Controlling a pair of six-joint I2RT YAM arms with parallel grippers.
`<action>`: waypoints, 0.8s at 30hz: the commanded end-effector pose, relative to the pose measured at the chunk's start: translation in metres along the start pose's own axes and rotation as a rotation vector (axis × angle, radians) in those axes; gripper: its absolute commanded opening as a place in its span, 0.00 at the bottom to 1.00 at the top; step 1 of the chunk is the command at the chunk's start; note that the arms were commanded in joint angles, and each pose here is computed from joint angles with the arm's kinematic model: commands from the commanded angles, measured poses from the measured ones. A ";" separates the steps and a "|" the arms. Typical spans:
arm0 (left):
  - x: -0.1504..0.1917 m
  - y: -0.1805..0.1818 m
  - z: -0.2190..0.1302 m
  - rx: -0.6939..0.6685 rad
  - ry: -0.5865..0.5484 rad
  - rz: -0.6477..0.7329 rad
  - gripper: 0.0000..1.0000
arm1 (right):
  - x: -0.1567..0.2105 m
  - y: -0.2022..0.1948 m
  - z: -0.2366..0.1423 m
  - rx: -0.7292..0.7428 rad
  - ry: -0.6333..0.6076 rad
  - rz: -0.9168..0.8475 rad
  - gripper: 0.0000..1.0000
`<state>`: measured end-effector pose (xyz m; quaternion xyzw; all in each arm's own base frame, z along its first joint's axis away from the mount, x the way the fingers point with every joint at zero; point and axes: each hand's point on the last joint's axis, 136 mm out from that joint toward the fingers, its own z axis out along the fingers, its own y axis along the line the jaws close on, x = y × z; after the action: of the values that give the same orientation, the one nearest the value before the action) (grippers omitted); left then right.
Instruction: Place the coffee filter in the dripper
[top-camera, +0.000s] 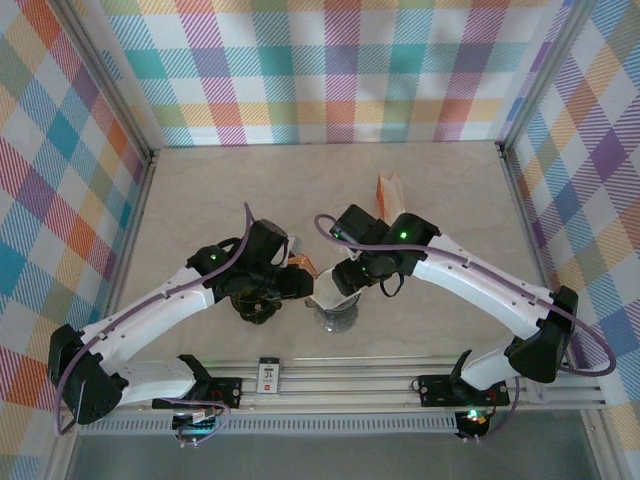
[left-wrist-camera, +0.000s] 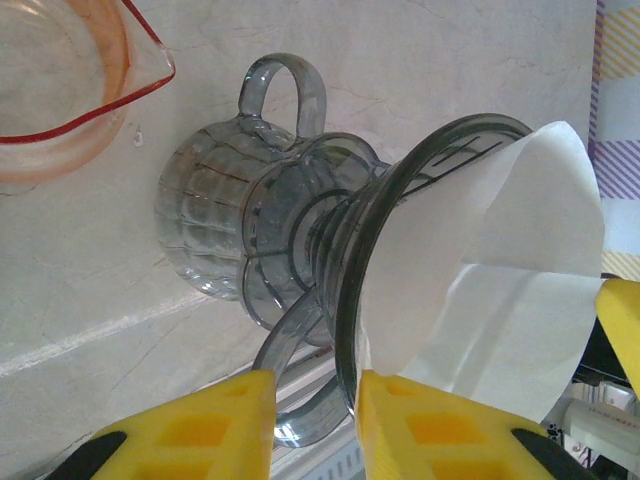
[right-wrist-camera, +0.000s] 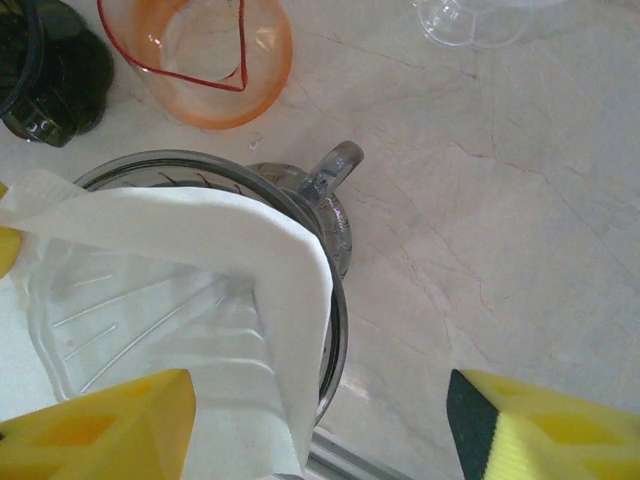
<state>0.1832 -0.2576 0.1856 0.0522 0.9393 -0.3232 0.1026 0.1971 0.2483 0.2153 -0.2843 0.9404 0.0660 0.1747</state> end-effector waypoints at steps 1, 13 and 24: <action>0.005 -0.008 -0.003 0.007 0.030 0.042 0.29 | -0.016 0.009 -0.013 -0.067 -0.049 -0.099 0.64; 0.006 -0.006 -0.003 -0.005 0.041 0.053 0.29 | -0.019 0.010 0.011 -0.082 0.028 -0.125 0.44; 0.005 -0.008 -0.006 0.009 0.022 0.039 0.34 | -0.019 0.009 0.010 -0.078 0.019 -0.069 0.00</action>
<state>0.1815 -0.2570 0.1834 0.0658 0.9420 -0.3148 0.0961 0.2087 0.2660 0.2020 -0.3390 0.9263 0.0801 0.1438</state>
